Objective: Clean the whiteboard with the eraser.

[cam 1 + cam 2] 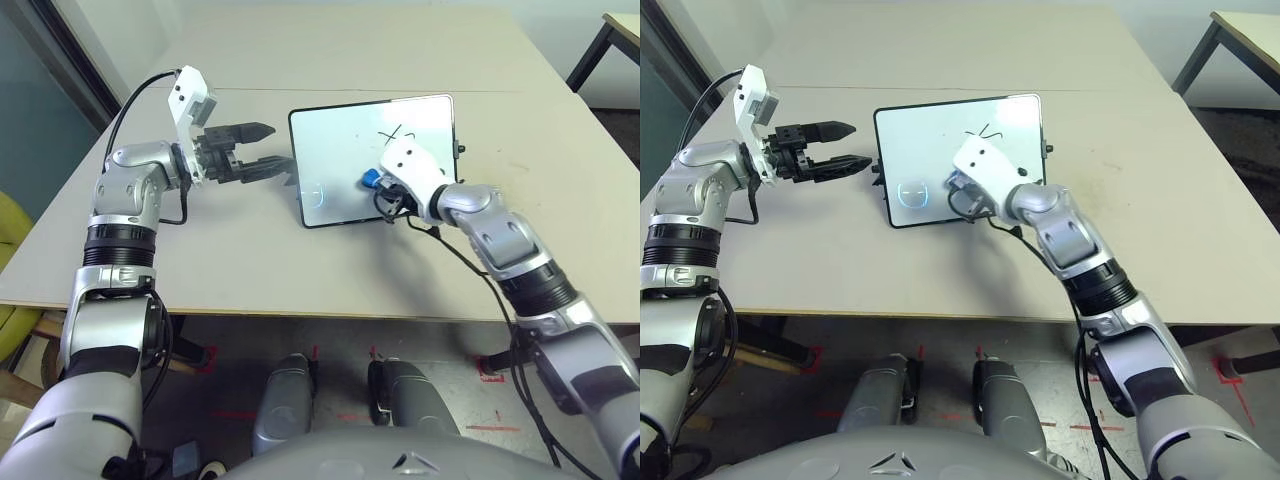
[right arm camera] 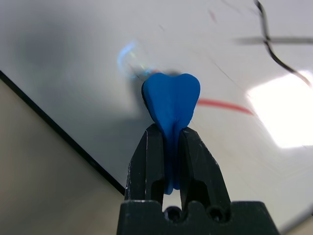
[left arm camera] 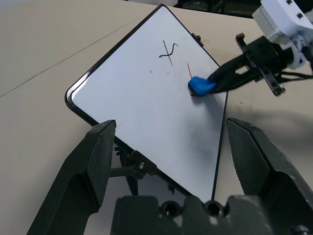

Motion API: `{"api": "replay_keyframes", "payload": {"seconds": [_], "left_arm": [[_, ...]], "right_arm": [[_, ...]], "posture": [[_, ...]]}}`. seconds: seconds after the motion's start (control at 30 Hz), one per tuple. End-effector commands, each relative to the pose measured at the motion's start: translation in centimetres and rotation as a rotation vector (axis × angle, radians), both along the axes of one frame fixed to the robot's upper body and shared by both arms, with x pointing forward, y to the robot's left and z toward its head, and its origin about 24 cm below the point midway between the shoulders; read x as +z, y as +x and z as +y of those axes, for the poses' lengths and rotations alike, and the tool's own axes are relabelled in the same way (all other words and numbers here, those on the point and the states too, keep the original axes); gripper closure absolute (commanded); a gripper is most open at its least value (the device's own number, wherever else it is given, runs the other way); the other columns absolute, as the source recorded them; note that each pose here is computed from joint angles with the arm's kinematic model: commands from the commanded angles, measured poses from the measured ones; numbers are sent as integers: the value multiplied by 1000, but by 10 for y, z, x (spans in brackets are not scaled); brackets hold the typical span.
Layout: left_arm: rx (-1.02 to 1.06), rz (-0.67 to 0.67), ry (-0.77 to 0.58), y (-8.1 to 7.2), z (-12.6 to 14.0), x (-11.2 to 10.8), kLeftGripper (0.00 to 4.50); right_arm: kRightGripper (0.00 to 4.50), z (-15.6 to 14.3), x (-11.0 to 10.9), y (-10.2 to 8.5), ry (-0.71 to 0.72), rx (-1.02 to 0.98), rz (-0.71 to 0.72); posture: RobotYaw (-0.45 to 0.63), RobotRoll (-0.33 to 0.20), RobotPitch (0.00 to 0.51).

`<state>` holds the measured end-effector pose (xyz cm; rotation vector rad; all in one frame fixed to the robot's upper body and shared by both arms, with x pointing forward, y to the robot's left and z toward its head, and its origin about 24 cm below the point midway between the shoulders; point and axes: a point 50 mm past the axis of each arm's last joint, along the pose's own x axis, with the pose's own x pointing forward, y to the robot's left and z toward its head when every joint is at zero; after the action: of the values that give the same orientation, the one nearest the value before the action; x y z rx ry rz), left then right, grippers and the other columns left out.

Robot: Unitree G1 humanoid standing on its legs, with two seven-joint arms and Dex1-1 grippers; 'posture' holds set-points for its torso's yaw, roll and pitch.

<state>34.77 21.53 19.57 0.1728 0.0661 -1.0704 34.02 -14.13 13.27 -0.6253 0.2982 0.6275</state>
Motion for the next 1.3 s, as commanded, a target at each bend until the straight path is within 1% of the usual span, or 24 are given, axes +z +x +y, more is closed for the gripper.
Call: {"api": "replay_keyframes", "payload": {"seconds": [0.03, 0.1, 0.23, 0.43, 0.6, 0.8, 0.9, 1.03, 1.3], "left_arm": [[-9, -1, 9, 1, -2, 0, 0], [-10, -1, 9, 1, -2, 0, 0], [-8, -1, 10, 2, -2, 0, 0], [-7, -3, 11, 2, -2, 1, 0], [-4, -4, 13, 2, 0, 1, 0], [-2, -3, 13, 2, 0, 2, 0], [-3, -3, 13, 1, 0, 2, 0], [-4, -4, 13, 2, 0, 2, 0], [-5, -7, 11, 2, -1, 3, 0]], "right_arm": [[4300, -21, -6, 3, -40, -65, 22], [4301, -31, -5, 5, -49, -94, 16], [4303, -44, 7, 12, -26, -154, -30], [4304, -40, 21, 21, 11, -171, -90], [4305, -23, 12, 17, 10, -105, -63], [4311, 0, -7, 4, -2, -13, 8], [4321, 7, -12, -1, -17, 29, 27], [4323, 17, -16, -6, -25, 73, 44], [4329, 26, -17, -7, -40, 105, 44]], "posture": [[179, 0, 76], [179, 0, 76], [174, 0, 80], [175, 0, 80], [181, 0, 83], [181, 0, 83], [183, 0, 85], [181, 0, 86], [181, 0, 85]]}}
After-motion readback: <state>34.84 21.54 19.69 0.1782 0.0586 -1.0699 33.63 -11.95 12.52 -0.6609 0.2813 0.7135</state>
